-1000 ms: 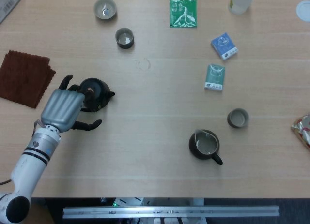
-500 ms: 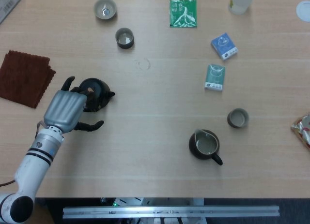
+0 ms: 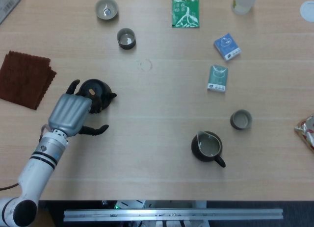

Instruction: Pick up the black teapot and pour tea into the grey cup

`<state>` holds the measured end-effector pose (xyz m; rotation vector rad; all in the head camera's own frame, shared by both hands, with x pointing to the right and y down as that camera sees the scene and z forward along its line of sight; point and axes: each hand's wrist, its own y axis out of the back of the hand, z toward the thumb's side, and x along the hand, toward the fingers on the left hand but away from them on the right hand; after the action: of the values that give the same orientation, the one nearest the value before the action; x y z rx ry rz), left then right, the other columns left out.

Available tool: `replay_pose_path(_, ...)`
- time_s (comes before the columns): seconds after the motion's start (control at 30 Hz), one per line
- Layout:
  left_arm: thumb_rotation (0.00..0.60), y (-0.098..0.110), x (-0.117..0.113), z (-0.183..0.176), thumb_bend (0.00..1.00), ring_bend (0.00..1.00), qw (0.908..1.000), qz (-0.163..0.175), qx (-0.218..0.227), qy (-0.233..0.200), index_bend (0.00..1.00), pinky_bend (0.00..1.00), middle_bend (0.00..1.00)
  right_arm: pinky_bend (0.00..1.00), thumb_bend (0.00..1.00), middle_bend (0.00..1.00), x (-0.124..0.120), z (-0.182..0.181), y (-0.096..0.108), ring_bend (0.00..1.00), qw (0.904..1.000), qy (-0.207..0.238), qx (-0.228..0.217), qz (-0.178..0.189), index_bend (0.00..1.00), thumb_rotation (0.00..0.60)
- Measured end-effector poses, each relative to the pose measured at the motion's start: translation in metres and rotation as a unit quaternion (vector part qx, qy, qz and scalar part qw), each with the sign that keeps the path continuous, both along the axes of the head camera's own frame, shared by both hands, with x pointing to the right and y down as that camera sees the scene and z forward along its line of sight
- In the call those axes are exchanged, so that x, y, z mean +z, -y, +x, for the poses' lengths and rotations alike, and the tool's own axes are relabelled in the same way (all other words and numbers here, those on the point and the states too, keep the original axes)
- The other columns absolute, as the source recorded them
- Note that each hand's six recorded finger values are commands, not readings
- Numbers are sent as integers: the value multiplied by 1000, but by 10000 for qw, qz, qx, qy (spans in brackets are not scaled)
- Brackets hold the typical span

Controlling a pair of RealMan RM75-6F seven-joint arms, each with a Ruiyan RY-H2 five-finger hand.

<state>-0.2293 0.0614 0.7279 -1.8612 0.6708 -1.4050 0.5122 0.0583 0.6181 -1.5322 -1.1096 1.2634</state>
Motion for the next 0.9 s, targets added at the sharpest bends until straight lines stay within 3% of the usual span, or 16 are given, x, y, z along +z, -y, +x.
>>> replay_pose_path(0.43,327,-4,6,4,203,294,10000,-67,45,39,348,0,414,225,348,321,1,4,-1,208,10000,-14,40,-19,318,600)
replay_pose_path(0.9,326,8,-2,1,203,294,10000,69,10,47,348,0,414,225,348,321,2,5,-2,208,10000,-12,55,-19,319,600)
